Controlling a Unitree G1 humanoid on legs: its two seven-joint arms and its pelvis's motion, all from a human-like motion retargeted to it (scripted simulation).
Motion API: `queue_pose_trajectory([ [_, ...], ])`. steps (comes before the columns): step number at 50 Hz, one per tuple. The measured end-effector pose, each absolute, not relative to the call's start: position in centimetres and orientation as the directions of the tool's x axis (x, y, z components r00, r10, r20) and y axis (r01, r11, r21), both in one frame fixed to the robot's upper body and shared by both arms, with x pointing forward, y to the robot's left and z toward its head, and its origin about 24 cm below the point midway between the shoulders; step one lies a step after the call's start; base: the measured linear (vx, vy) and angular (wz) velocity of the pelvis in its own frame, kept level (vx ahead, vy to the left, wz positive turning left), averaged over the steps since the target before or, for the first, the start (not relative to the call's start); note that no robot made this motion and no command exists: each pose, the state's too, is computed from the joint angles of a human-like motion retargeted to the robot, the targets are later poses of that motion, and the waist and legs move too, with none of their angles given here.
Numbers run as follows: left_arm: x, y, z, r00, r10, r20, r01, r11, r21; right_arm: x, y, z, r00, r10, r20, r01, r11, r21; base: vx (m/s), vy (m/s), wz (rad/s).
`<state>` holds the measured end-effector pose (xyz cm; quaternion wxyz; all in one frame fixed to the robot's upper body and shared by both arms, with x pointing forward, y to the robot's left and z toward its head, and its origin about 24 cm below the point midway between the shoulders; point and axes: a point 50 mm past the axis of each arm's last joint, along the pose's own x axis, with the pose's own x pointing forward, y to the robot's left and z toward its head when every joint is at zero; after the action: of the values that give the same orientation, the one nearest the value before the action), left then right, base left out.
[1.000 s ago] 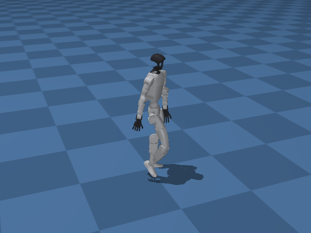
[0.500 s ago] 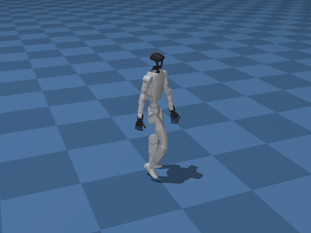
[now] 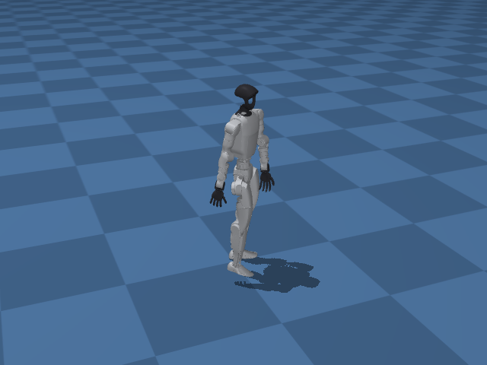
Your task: Upper body actions
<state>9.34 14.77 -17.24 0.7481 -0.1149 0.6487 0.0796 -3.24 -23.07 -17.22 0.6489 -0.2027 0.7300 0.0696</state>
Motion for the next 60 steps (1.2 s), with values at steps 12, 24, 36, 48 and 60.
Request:
queue_pose_trajectory([
  [12,8.0,14.5,-17.5,0.105,-0.047,-0.993,-0.261,0.963,-0.073,-8.2,-23.8,-16.3,-0.266,-0.222,-0.938,-0.246,0.957,-0.156,0.07,-0.12,0.08],
  [24,5.1,15.1,-17.9,0.021,-0.053,-0.998,-0.241,0.969,-0.056,-3.9,-23.4,-17.1,-0.148,-0.188,-0.971,-0.356,0.926,-0.125,0.02,-0.04,0.01],
  [36,-5.7,17.0,-17.6,-0.246,-0.006,-0.969,-0.250,0.967,0.057,4.6,-21.9,-17.4,0.035,-0.128,-0.991,-0.273,0.953,-0.133,0.06,-0.07,-0.14],
  [48,-16.5,15.8,-13.8,-0.583,-0.261,-0.770,-0.313,0.946,-0.084,28.0,-12.7,-7.9,0.652,0.288,-0.702,-0.394,0.919,0.012,-0.13,-0.09,-0.49],
  [60,-13.6,16.7,-15.2,-0.488,-0.160,-0.858,-0.279,0.960,-0.020,28.5,-12.9,-7.6,0.678,0.259,-0.688,-0.470,0.872,-0.135,0.05,0.04,0.09],
])
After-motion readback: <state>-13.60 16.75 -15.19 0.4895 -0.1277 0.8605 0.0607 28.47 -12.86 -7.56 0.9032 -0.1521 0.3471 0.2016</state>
